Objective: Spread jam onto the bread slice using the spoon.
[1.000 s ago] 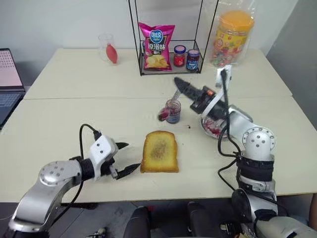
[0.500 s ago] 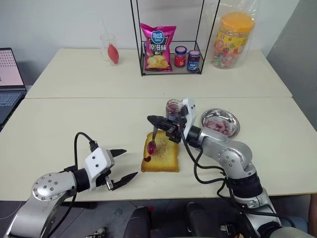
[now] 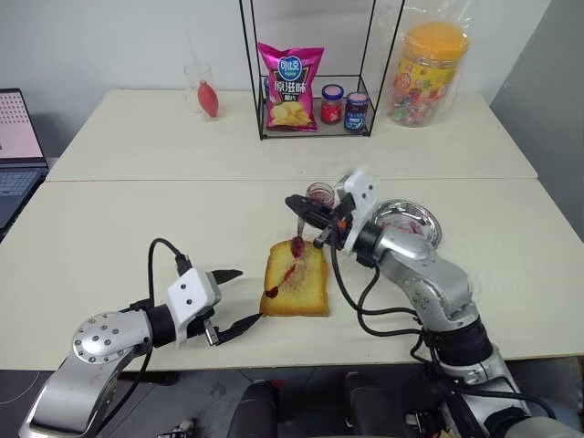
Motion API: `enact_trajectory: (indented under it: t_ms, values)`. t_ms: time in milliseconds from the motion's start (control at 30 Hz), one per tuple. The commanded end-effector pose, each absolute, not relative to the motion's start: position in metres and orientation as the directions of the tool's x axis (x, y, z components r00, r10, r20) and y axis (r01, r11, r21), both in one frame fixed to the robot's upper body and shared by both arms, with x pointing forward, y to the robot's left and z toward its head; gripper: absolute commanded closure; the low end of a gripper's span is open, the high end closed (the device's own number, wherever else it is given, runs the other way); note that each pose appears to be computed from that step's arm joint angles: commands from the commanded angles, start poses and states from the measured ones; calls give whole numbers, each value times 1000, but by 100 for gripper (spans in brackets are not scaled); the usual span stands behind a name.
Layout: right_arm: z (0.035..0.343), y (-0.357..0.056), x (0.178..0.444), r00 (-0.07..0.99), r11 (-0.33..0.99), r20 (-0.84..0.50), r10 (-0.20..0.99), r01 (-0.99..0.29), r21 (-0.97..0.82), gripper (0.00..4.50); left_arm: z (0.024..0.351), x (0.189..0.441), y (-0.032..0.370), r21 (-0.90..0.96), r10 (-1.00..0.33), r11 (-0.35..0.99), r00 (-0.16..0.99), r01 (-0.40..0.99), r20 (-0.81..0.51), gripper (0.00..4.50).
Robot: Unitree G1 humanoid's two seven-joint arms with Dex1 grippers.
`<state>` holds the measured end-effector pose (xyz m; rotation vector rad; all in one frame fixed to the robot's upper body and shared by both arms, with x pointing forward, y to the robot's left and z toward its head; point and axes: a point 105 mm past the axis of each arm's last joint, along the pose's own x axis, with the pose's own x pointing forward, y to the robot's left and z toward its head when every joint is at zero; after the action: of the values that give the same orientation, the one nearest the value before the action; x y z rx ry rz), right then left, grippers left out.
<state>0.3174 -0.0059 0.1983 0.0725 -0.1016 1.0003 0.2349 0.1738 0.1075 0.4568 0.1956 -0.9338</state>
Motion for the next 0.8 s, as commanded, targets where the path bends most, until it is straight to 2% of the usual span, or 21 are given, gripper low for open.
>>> enact_trajectory:
  t_ms: [33,200,333,533,800]
  values:
    - [215,-3,303,466,450,176,867,-884,125,445,112,234,177,322,-731,499,591,804,-341,0]
    - [211,0,297,440,396,165,883,-886,241,445,111,233,181,325,-729,498,591,804,-345,0]
    - [190,15,303,462,364,147,875,-826,430,445,112,228,187,314,-718,518,604,796,-345,0]
    - [174,29,297,431,341,92,898,-812,475,445,114,228,187,320,-716,522,610,791,-340,0]
    - [154,27,305,465,395,35,885,-788,472,445,115,230,183,325,-722,512,603,795,-338,0]
